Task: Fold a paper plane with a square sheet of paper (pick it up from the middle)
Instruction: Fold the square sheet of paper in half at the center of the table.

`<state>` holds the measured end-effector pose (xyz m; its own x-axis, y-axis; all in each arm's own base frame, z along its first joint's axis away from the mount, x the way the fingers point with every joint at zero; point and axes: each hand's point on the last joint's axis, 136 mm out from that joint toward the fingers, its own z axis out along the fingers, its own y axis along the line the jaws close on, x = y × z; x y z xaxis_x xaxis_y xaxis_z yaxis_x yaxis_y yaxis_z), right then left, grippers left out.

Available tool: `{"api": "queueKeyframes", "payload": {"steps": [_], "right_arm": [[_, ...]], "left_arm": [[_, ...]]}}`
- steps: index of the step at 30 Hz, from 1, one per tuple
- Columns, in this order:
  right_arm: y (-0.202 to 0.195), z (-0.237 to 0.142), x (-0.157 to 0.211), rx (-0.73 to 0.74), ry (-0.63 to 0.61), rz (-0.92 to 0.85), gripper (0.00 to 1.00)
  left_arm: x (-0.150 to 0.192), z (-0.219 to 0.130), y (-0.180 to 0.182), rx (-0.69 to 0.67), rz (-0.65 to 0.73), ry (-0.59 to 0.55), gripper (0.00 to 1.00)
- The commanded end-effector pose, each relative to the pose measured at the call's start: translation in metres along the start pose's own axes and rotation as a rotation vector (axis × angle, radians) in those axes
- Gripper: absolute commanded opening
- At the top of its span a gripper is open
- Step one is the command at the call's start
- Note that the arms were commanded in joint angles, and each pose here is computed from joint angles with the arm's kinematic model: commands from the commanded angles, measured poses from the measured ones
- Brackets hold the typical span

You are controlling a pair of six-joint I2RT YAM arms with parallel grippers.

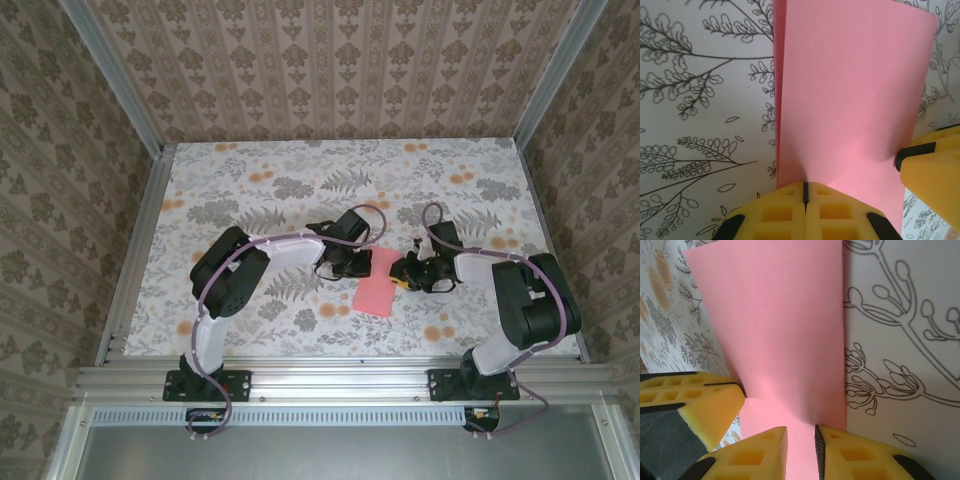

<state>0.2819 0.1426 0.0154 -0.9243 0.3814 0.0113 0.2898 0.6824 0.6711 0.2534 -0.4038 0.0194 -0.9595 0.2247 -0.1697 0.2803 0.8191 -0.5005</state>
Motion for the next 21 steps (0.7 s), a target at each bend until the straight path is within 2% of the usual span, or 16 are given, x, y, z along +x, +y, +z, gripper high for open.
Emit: {"api": "queueKeyframes", "payload": {"steps": [1, 4, 8, 16, 21], "right_arm": [[-0.011, -0.003, 0.011, 0.039, 0.011, 0.017, 0.25], [0.013, -0.016, 0.019, -0.044, -0.002, -0.026, 0.27], [0.017, -0.014, 0.037, -0.091, 0.022, -0.018, 0.28], [-0.028, 0.006, 0.06, 0.035, 0.063, 0.037, 0.26], [-0.005, -0.009, 0.062, -0.019, 0.046, -0.015, 0.27]], "left_arm": [[0.051, 0.014, 0.045, -0.167, -0.028, 0.157, 0.0], [0.051, 0.014, 0.046, -0.169, -0.027, 0.156, 0.0], [0.051, 0.016, 0.045, -0.164, -0.026, 0.158, 0.0], [0.051, 0.016, 0.044, -0.159, -0.02, 0.158, 0.0], [0.052, 0.016, 0.044, -0.16, -0.018, 0.161, 0.0]]}}
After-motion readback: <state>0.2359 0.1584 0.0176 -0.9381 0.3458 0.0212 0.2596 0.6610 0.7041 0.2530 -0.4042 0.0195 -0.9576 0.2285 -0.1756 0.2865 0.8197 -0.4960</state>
